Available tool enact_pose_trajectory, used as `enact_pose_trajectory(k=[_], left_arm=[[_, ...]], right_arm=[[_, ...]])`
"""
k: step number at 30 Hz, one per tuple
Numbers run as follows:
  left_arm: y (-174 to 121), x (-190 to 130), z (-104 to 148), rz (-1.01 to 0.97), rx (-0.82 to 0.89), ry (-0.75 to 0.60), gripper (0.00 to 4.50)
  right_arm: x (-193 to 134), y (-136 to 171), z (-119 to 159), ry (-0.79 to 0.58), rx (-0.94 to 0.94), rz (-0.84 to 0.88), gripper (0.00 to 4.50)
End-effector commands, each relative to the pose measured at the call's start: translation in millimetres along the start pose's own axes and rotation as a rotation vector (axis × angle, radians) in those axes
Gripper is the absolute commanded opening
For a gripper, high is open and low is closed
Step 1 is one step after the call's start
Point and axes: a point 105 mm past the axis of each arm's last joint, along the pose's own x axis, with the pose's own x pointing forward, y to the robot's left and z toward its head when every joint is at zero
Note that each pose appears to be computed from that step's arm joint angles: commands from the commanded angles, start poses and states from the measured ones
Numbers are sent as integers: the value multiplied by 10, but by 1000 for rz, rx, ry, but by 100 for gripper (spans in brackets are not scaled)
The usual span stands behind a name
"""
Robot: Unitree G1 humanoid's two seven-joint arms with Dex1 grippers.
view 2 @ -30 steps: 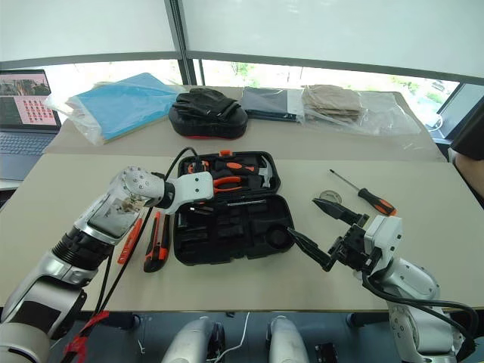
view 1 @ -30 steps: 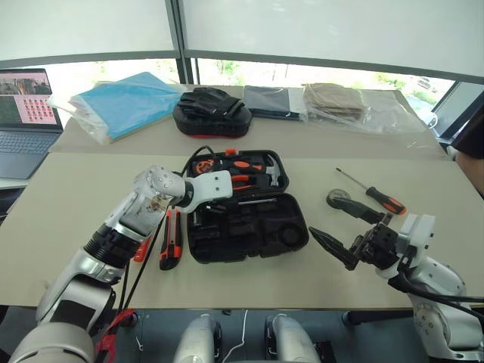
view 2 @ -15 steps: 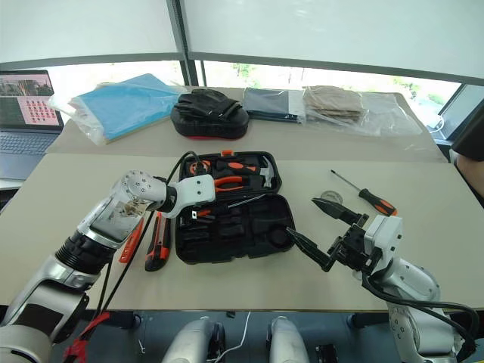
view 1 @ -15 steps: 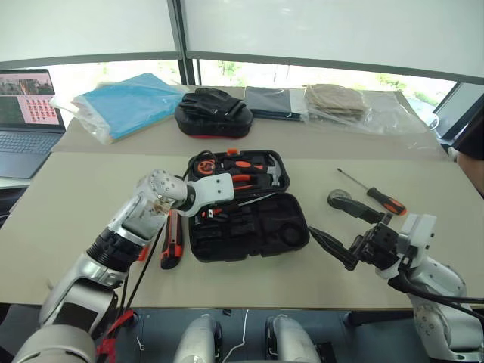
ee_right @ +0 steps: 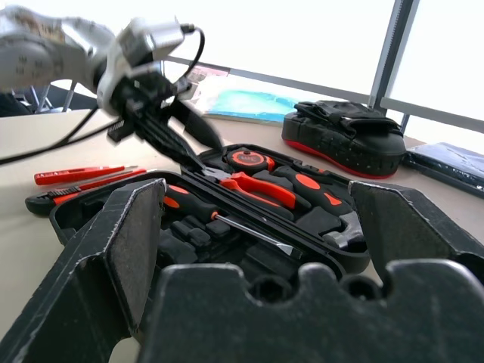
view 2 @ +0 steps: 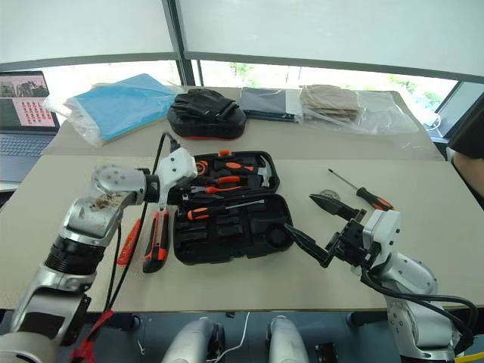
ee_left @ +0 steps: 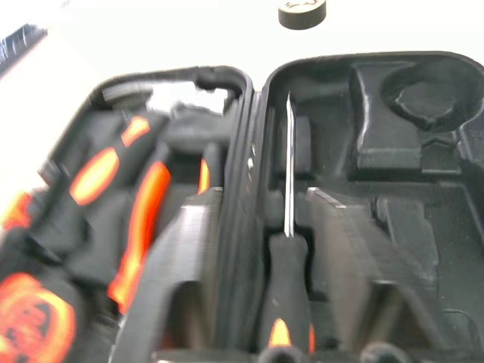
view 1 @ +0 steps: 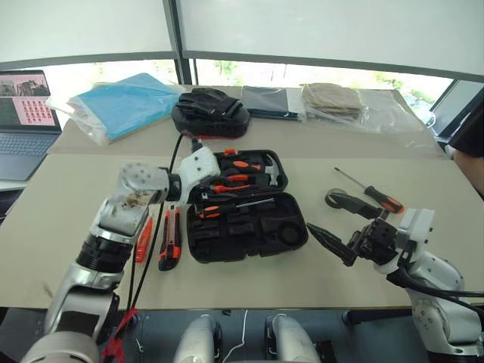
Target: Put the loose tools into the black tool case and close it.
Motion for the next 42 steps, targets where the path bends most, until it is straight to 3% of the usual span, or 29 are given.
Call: enact_pose_trajectory(k=[1,2,9,26,29,32,36,38,42], left_arm=[[30,45,46,38,-12,-93,27],[25,65,18,44,-19,-98,3],[-149,172,-193,-7,-58,-41,3],[-196,212,-625,63,-280,115,3],[-180,202,-464,65,-242,12,3],[-34,-21,-97,121,-138,-215,3],[-22,-561,86,121,-9,-390,99],[-75,-786,2,94,14,-374,185],[-188,-1244,-252,73,-20,-319,311]], right_arm=[[4,-29,64,-16,-24,3,450],[1,-32,64,-16,-26,3,450],[-8,-26,61,-14,-28,-1,450],[-6,-38,58,-19,-26,-8,450],[-20,-76,79,-20,-41,-25,450],[-165,-228,110,10,-89,-115,450],[-573,-419,16,151,-141,-270,450],[-769,-477,-25,217,-158,-334,450],[-1256,-547,-150,355,-189,-455,450]])
